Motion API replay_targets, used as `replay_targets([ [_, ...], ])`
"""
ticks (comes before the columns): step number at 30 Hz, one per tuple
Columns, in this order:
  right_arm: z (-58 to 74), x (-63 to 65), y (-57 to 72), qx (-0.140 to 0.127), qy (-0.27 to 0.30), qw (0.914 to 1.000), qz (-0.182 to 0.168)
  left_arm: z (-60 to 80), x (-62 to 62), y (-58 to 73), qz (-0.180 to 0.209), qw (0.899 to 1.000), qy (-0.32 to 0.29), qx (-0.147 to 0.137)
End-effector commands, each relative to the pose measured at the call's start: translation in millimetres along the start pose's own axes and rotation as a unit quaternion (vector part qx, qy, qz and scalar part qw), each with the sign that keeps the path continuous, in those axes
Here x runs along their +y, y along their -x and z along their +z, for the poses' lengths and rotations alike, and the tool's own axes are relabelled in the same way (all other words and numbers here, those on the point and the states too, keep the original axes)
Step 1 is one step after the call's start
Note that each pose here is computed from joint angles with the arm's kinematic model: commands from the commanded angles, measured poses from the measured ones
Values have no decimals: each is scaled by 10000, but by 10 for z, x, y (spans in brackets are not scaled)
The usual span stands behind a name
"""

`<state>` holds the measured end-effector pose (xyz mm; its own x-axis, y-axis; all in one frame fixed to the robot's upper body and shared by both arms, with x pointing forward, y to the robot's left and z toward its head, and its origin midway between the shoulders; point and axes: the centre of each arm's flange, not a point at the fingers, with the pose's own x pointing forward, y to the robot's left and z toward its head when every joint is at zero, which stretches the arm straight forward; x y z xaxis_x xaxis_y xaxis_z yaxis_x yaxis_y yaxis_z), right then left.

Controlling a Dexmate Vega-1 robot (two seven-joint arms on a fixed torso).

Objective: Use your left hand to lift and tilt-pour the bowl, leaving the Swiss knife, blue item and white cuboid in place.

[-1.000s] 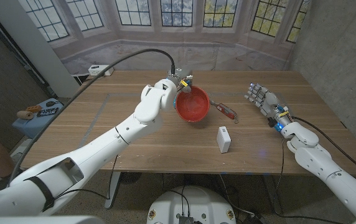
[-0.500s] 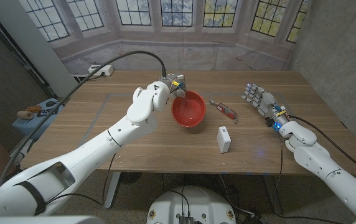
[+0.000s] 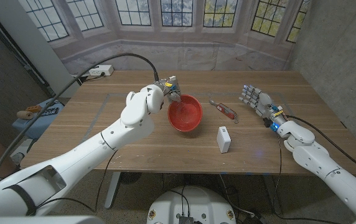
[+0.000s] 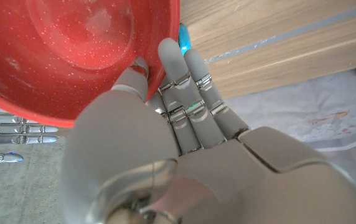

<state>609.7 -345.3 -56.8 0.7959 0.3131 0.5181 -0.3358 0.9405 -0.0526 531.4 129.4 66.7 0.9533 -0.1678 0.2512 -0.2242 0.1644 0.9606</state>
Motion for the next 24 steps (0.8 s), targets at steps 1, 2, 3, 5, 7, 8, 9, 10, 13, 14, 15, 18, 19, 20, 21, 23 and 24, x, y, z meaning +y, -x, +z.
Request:
replay_targets([
  [1, -42, 77, -73, 140, 34, 9998, 154, -160, -136, 134, -289, 9984, 362, 320],
  [2, -50, 86, -80, 151, 31, 9997, 172, -173, -149, 142, -312, 9981, 397, 350],
  [3, -58, 94, -87, 162, 29, 9997, 184, -187, -159, 150, -337, 9978, 430, 379],
  [5, -72, 109, -97, 185, 19, 9996, 202, -212, -179, 166, -367, 9972, 492, 425],
  [7, -83, 121, -107, 215, 20, 9995, 223, -233, -195, 180, -394, 9968, 521, 469],
  [8, -86, 127, -111, 226, 19, 9995, 235, -244, -201, 187, -406, 9965, 540, 490],
  [9, -90, 132, -116, 236, 18, 9994, 245, -253, -206, 193, -417, 9962, 559, 514],
  [10, -93, 137, -121, 246, 17, 9994, 255, -263, -210, 199, -429, 9959, 583, 536],
  [13, -98, 152, -143, 279, 22, 9992, 292, -294, -221, 212, -472, 9950, 649, 602],
  [14, -99, 157, -152, 294, 27, 9991, 305, -304, -224, 215, -480, 9947, 661, 620],
  [15, -101, 163, -160, 307, 29, 9990, 321, -313, -228, 219, -491, 9944, 676, 644],
  [18, -106, 182, -181, 353, 39, 9987, 363, -348, -240, 227, -535, 9932, 746, 720],
  [19, -108, 187, -187, 370, 36, 9986, 375, -360, -246, 228, -553, 9927, 772, 743],
  [20, -111, 192, -193, 389, 36, 9985, 386, -373, -254, 230, -566, 9922, 802, 768],
  [21, -113, 196, -198, 406, 40, 9984, 398, -384, -262, 233, -580, 9917, 828, 790],
  [23, -117, 205, -209, 438, 44, 9981, 421, -402, -278, 237, -643, 9908, 860, 820],
  [24, -119, 209, -215, 450, 49, 9980, 433, -414, -288, 241, -644, 9899, 904, 878],
])
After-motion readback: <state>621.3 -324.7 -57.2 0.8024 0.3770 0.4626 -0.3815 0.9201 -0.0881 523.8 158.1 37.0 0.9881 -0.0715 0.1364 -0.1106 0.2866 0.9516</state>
